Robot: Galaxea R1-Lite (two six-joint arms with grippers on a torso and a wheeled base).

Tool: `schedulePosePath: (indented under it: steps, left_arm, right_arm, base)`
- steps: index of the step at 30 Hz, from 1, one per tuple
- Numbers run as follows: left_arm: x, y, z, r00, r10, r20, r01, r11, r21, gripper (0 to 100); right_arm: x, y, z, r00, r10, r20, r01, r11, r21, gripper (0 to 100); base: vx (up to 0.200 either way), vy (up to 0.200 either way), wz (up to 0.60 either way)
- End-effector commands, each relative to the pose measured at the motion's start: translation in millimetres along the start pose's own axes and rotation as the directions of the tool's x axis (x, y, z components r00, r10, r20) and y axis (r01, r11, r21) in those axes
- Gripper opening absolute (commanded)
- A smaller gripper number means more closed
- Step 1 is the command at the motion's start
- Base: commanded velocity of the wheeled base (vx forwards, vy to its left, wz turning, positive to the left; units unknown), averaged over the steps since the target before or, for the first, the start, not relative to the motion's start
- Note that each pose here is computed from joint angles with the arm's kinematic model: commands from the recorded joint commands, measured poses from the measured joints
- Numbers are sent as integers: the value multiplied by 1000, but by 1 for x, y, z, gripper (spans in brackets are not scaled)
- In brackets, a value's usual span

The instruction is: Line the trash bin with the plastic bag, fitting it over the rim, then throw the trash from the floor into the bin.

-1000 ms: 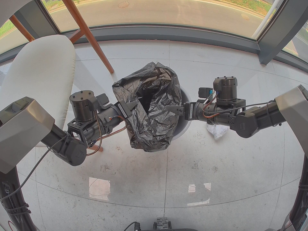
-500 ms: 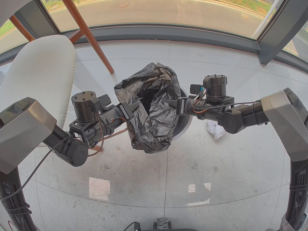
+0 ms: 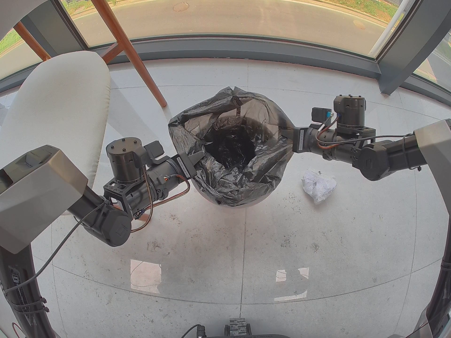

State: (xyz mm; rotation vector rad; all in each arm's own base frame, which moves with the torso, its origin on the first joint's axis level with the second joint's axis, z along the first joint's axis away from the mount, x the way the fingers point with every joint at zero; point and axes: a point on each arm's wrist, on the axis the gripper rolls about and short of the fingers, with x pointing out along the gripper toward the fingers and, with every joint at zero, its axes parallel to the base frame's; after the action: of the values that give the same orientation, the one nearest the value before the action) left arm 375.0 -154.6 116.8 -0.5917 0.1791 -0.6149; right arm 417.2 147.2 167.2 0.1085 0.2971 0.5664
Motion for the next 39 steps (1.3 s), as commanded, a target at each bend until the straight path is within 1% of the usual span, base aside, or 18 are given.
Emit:
schedulePosePath:
  steps: [1,6,9,10,14,16,21,23,25,26,30,32,34,35,37,39]
  left_arm:
    - [0,16,-23,999,31,-44,-30,999,14,0]
    - [-1,13,-24,998,25,-49,-25,1000,7,0]
    - [-3,13,-24,998,29,-52,-28,1000,8,0]
    - [-3,13,-25,998,30,-54,-29,1000,8,0]
    - [-4,11,-22,998,26,-49,-26,1000,9,0]
    - [-5,8,-19,999,20,-40,-20,1000,11,0]
    - [-9,4,-14,999,17,-35,-17,1000,16,0]
    - [-11,4,-15,999,22,-42,-22,1000,15,0]
    - [-20,8,-24,996,47,-79,-45,999,23,0]
    - [-23,10,-28,994,58,-93,-55,998,36,100]
    - [-30,15,-34,990,83,-117,-73,994,86,100]
    - [-41,22,-38,983,121,-141,-104,987,126,100]
    - [-46,23,-38,980,133,-145,-112,983,144,100]
    - [-49,23,-40,978,142,-153,-118,981,154,100]
    - [-49,24,-40,978,142,-155,-119,981,152,100]
    - [-46,22,-37,981,131,-143,-109,982,152,100]
  right_arm:
    - [-14,-10,-1,1000,-28,11,28,1000,-8,0]
    - [-14,-13,-1,999,-36,15,36,999,-5,0]
    - [-16,-15,-10,999,-40,-20,40,999,2,0]
    - [-16,-14,-13,999,-39,-29,39,999,4,100]
    - [-15,-12,-21,999,-33,-41,34,999,12,100]
    - [-17,-8,-30,999,-24,-43,25,1000,10,100]
    - [-24,-3,-32,999,-14,36,15,1000,-15,100]
    - [-28,-2,-32,999,-20,47,21,1000,-17,100]
    - [-42,2,-30,997,-41,67,42,999,-17,100]
    - [-49,3,-30,996,-45,72,46,999,-16,100]
    - [-72,7,-29,995,-49,89,50,999,-17,100]
    - [-94,12,-40,996,-51,71,52,999,-13,100]
    - [-100,14,-45,996,-52,67,53,999,-12,100]
    - [-106,16,-52,997,-52,56,52,999,-10,100]
    - [-111,15,-58,997,-57,50,57,998,-7,100]
    - [-116,15,-57,997,-61,55,61,998,-5,100]
  base:
    - [0,0,0]
    - [0,0,0]
    - [0,0,0]
    - [0,0,0]
    - [0,0,0]
    - [0,0,0]
    - [0,0,0]
    - [0,0,0]
    - [0,0,0]
    - [0,0,0]
    - [0,0,0]
    - [0,0,0]
    - [0,0,0]
    - [0,0,0]
    - [0,0,0]
    - [0,0,0]
